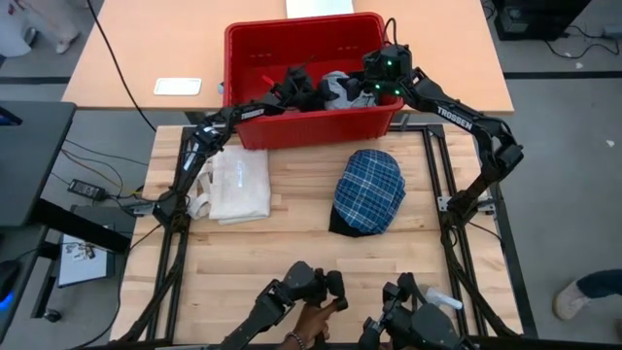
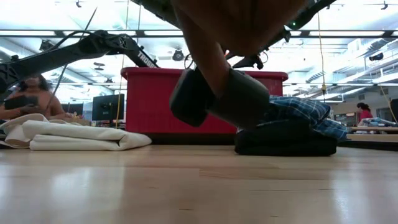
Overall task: Fold laundry
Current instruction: Remove the gray shirt from the laundry bin
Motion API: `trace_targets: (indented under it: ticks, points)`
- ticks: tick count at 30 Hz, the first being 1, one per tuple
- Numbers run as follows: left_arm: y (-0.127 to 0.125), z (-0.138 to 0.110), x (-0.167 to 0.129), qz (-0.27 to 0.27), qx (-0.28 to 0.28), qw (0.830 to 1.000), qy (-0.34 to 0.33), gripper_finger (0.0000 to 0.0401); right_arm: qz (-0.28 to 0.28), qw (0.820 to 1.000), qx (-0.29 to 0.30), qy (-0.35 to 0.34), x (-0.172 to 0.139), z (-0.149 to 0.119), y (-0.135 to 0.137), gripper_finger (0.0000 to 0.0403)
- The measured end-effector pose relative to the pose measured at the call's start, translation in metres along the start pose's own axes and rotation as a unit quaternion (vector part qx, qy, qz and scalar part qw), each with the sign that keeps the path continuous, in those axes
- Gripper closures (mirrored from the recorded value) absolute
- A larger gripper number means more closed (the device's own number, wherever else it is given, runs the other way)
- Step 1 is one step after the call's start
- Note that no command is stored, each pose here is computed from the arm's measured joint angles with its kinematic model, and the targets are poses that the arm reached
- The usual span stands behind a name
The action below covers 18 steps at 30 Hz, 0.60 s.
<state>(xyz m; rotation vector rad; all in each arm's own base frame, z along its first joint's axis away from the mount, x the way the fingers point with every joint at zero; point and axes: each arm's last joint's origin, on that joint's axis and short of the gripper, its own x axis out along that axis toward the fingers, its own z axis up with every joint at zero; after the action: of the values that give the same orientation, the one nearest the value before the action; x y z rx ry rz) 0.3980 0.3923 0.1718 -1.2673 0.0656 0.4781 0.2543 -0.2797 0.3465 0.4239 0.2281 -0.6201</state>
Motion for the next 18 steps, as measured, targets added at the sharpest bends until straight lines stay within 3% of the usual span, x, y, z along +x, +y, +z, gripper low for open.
trace_targets:
  ticks: [5,9,13,18]
  points:
    - [0.0,0.0015,0.0019,0.008,0.009,0.999,-0.042,0.0096,0.002,1.0,0.012,0.001,0.0003,-0.0003,0.0012,0.0133]
    - [-0.0031,0.0031,0.0018,-0.01,0.047,0.998,-0.045,0.0142,0.005,1.0,0.01,0.002,0.0011,-0.0012,0.004,0.0133]
    - [-0.0073,0.0042,0.0015,-0.033,0.057,0.997,-0.046,0.0229,0.006,1.0,0.009,0.003,0.0017,-0.0018,0.0066,0.0133]
    - [-0.0097,0.0054,0.0006,-0.055,0.063,0.996,-0.033,0.0365,0.009,1.0,0.013,0.004,0.0018,-0.0019,0.007,0.0133]
